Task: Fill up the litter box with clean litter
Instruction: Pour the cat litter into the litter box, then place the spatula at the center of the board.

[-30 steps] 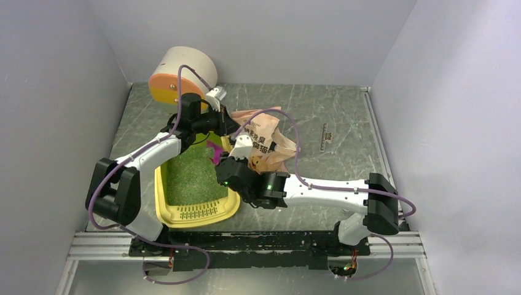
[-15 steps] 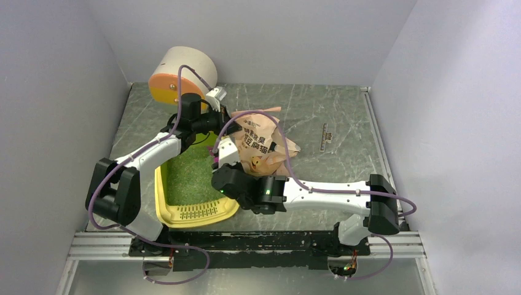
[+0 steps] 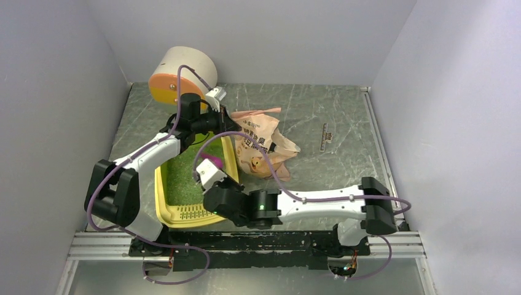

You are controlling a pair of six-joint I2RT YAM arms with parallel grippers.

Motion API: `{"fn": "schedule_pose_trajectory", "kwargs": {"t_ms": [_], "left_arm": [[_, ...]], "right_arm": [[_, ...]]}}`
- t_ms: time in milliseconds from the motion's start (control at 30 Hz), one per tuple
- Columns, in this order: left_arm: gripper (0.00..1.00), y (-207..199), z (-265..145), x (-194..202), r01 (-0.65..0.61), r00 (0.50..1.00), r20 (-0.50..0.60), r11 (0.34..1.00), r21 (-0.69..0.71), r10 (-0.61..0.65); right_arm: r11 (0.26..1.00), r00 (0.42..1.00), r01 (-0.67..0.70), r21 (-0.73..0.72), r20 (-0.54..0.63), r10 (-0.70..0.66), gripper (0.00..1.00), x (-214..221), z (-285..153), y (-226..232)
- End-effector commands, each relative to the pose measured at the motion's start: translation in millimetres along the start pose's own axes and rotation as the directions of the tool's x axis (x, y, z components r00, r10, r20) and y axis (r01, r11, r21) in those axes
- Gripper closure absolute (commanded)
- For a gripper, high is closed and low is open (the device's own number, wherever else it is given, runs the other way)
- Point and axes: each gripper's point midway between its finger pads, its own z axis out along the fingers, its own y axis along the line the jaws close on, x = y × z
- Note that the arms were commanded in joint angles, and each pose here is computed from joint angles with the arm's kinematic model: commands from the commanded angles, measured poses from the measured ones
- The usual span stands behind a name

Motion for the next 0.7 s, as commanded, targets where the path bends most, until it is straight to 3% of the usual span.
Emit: {"fn": "schedule_pose_trajectory", "kwargs": {"t_ms": [0, 133, 267, 433, 600, 667], "left_arm": [[0.95, -9.1, -8.3, -9.1, -0.033, 0.999, 0.012, 0.999, 0.023, 0.033], [0.95, -16.9, -11.1, -8.8, -0.053, 0.999, 0.015, 0.997, 0.058, 0.053], [0.95, -21.8, -14.8, -9.2, -0.075, 0.997, 0.021, 0.995, 0.068, 0.074], [0.95, -22.4, -16.6, -7.4, -0.073, 0.997, 0.023, 0.995, 0.061, 0.072], [0.95, -22.1, -16.3, 0.7, -0.066, 0.998, 0.005, 0.996, 0.056, 0.066], [0.95, -22.5, -16.5, 2.3, -0.065, 0.998, 0.002, 0.996, 0.053, 0.065]], "right_arm": [[0.983, 0.982, -0.16, -0.093, 0.089, 0.169, 1.0, -31.1, -30.6, -14.5], [0.894, 0.918, -0.33, -0.303, 0.119, 0.379, 1.0, -42.3, -73.4, -18.9], [0.765, 0.798, -0.505, -0.4, 0.119, 0.59, 1.0, -34.8, -115.6, -50.2], [0.664, 0.669, -0.689, -0.292, 0.1, 0.737, 1.0, 4.8, -143.5, -109.9], [0.571, 0.528, -0.804, -0.168, 0.242, 0.814, 1.0, 21.0, -160.4, -175.9], [0.56, 0.502, -0.821, -0.11, 0.324, 0.801, 1.0, 22.6, -164.7, -200.7]]}}
